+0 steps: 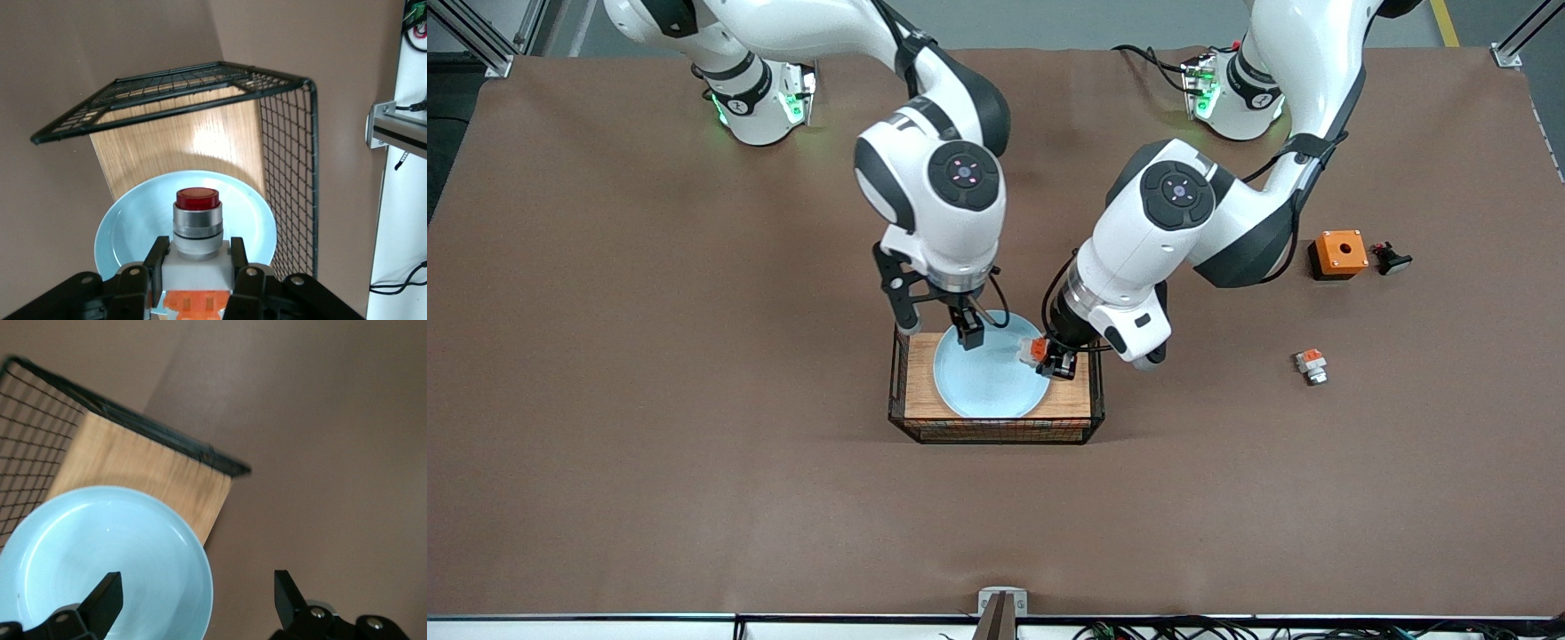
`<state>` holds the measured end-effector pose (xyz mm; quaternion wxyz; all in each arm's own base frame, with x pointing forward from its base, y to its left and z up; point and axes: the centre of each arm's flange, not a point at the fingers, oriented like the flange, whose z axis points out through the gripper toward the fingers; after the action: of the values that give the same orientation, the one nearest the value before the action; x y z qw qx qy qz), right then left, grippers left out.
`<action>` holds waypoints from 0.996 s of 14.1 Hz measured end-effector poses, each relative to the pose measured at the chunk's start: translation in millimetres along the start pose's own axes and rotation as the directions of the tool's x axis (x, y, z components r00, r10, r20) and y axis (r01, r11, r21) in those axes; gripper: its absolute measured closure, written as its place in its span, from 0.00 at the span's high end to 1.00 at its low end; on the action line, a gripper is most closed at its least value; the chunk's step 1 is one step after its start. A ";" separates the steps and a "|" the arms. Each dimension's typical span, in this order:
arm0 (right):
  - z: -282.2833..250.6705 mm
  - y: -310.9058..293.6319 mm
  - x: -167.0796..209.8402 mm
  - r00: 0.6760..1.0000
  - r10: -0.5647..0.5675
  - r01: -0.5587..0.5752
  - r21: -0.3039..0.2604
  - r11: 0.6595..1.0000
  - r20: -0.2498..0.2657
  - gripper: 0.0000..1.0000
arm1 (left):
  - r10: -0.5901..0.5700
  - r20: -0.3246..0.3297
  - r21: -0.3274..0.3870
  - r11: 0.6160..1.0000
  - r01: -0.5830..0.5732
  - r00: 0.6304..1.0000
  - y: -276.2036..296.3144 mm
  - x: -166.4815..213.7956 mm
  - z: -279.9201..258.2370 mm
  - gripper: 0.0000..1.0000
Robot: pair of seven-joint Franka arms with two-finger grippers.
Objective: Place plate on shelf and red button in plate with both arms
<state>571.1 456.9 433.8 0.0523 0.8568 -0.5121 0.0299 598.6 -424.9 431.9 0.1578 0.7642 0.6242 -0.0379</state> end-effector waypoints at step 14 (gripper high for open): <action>-78.6 115.9 377.3 0.636 -0.747 0.762 -0.006 0.647 0.192 1.00 | 0.073 -0.011 -0.058 0.996 -0.074 0.997 -12.1 -63.0 71.1 0.41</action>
<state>647.9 82.0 558.1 0.0528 0.9883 -0.1104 -0.0911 583.0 -502.7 378.3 0.1784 0.7819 0.5972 -0.0104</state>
